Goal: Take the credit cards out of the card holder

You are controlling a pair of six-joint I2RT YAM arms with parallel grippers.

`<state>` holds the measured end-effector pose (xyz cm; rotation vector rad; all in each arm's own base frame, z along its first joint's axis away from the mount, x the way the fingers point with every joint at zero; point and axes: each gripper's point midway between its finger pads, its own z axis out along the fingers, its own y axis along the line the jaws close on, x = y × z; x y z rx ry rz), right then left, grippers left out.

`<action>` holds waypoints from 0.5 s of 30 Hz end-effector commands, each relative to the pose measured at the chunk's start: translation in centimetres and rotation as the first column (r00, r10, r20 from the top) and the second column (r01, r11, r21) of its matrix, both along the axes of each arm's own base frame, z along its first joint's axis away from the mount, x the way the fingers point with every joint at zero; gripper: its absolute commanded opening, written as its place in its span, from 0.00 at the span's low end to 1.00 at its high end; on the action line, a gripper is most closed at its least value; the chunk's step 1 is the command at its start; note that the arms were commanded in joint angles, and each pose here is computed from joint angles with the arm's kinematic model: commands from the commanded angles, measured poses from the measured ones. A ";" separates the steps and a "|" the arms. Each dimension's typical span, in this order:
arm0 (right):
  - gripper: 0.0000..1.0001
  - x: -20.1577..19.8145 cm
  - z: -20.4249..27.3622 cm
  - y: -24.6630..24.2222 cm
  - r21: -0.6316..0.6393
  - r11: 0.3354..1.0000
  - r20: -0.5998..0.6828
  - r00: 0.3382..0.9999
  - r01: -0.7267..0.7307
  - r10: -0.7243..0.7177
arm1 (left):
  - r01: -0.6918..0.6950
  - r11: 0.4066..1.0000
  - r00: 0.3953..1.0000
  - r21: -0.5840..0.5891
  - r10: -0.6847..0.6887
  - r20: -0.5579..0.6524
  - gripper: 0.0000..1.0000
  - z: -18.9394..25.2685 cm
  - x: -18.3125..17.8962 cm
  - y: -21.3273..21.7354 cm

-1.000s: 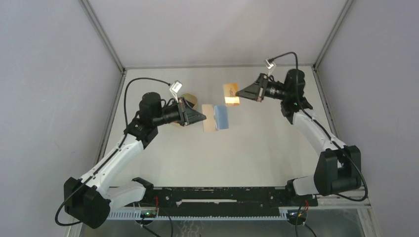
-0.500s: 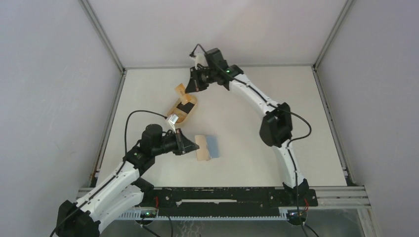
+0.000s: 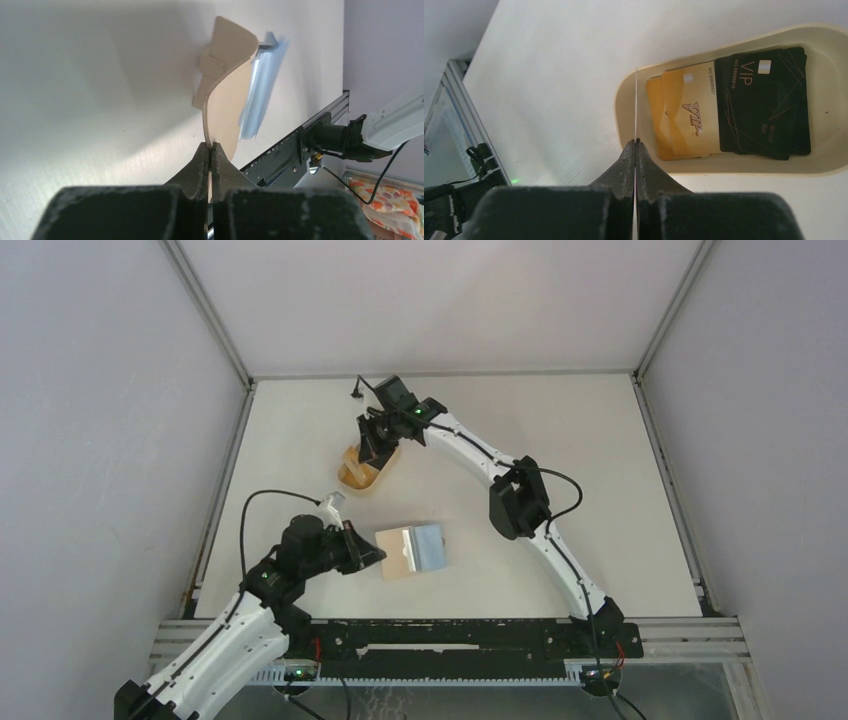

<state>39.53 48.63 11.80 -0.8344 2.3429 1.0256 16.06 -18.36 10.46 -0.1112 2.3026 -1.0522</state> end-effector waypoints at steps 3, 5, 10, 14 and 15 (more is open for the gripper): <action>0.00 -0.1 -0.5 0.4 -0.032 0.999 0.052 0.999 -0.015 0.016 | -0.075 0.996 0.994 0.040 0.078 -0.072 0.00 -2.2 -0.6 1.3; 0.00 -0.2 -1.0 0.2 -0.049 0.999 0.051 0.999 -0.016 0.019 | -0.085 0.995 0.993 0.045 0.088 -0.075 0.00 -2.3 -0.5 1.4; 0.00 -0.4 -2.1 -0.1 -0.083 0.996 0.051 0.998 -0.028 0.033 | -0.100 0.993 0.989 0.063 0.106 -0.099 0.00 -2.8 -0.6 1.7; 0.00 -0.8 -2.9 -0.1 -0.099 0.994 0.043 0.998 -0.042 0.047 | -0.124 0.989 0.986 0.076 0.131 -0.103 0.00 -2.9 -0.4 2.0; 0.00 -1.1 -3.0 0.1 -0.102 0.994 0.043 0.998 -0.048 0.053 | -0.132 0.988 0.985 0.081 0.140 -0.102 0.00 -2.9 -0.4 2.1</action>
